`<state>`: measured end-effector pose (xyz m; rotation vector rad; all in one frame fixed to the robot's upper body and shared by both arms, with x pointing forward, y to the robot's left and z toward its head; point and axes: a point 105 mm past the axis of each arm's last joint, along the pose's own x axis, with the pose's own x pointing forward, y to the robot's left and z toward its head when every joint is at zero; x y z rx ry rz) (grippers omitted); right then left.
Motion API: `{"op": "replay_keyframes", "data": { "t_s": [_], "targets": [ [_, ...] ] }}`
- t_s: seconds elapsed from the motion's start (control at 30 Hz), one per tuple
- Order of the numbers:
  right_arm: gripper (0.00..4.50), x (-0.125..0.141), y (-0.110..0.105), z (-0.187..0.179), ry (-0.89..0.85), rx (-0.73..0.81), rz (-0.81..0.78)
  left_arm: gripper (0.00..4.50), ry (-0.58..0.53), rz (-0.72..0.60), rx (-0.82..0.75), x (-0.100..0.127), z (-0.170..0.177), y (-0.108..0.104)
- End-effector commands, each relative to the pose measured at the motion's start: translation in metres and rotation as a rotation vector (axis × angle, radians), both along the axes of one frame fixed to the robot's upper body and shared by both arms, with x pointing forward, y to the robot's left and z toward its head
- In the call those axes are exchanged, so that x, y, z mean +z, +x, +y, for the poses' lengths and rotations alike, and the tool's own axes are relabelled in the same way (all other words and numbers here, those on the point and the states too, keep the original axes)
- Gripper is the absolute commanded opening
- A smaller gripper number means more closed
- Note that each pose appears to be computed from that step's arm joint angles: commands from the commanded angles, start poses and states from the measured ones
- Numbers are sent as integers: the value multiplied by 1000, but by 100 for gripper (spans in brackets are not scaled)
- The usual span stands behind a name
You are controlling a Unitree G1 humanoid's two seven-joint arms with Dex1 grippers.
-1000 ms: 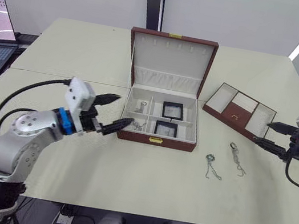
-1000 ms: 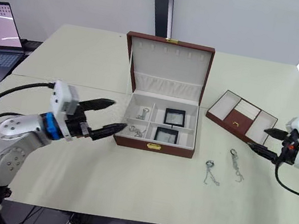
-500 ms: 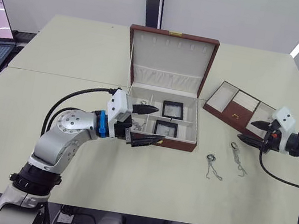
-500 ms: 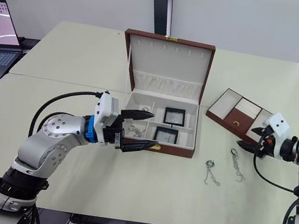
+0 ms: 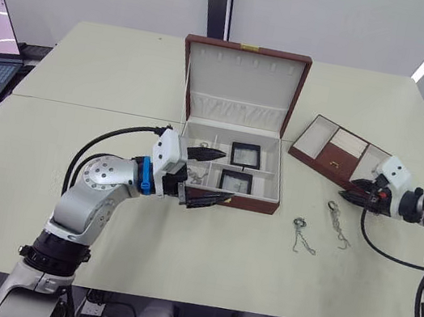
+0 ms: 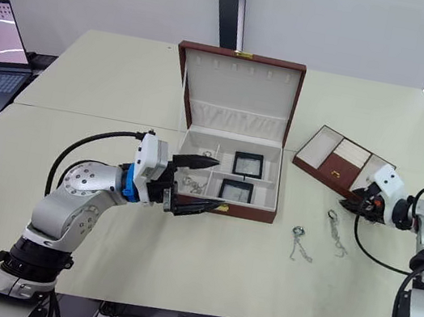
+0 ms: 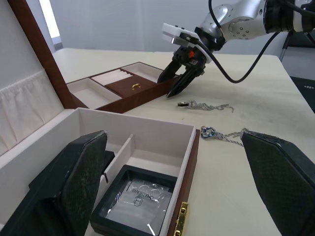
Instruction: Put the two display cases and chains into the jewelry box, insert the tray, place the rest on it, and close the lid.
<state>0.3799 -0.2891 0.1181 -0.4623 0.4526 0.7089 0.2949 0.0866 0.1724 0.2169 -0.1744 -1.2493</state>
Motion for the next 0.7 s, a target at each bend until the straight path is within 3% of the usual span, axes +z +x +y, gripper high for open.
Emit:
{"op": "replay_keyframes", "data": {
  "t_s": [0.03, 0.07, 0.27, 0.7],
  "targets": [
    [153, 15, 3, -2, -2, 1, -51, 450, -22, -56, -10, 9, -1, -2],
    [117, 15, 3, -3, -2, 0, -51, 450, -24, -59, -11, 9, -1, -2],
    [1, 16, 2, -5, 4, -6, -56, 450, -32, -62, -10, 8, -2, -1],
    [1, 34, -10, -18, 26, -27, -122, 450, -44, -62, 20, 10, 0, 0]
  ]
}}
